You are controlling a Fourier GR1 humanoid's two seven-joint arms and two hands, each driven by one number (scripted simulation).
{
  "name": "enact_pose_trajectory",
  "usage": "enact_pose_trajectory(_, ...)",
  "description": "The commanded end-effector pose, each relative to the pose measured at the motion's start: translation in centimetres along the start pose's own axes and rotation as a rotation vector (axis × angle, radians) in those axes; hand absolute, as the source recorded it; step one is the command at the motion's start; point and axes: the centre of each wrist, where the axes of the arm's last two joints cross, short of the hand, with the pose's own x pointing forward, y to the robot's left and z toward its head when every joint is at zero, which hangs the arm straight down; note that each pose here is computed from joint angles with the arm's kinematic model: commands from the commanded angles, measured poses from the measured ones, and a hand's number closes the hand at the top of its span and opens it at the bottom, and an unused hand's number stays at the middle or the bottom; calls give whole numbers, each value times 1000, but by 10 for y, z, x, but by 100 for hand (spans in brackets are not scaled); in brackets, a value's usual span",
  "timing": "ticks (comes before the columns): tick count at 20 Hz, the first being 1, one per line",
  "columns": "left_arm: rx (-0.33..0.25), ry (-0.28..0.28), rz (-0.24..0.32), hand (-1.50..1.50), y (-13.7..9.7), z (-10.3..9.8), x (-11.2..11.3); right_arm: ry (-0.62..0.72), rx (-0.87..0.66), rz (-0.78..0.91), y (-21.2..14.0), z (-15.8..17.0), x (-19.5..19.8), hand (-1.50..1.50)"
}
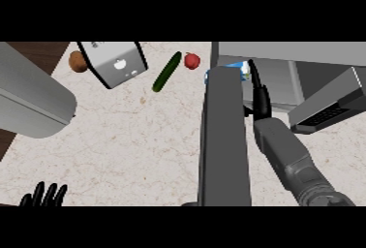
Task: Pick up the milk, place it into the microwave and close the microwave
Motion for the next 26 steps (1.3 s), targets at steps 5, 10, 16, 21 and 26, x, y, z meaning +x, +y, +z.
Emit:
enact_pose_trajectory(5,23,-2,-21,-150,5,8,2,-2,23,-145,3,49,-33,-150)
enact_pose_trajectory(10,20,22,2,-150,-14,2,1,-35,19,-206,-12,81,-57,-150)
enact_pose_trajectory(16,-4,70,-16,-150,-20,13,0,-24,102,-298,-8,99,-63,-150)
enact_pose_trajectory(21,-48,106,-41,-150,-21,6,-5,-8,161,-312,-25,116,-75,-150)
enact_pose_trajectory(26,-43,123,-8,-150,-25,2,-6,7,86,-317,-65,133,-91,-150)
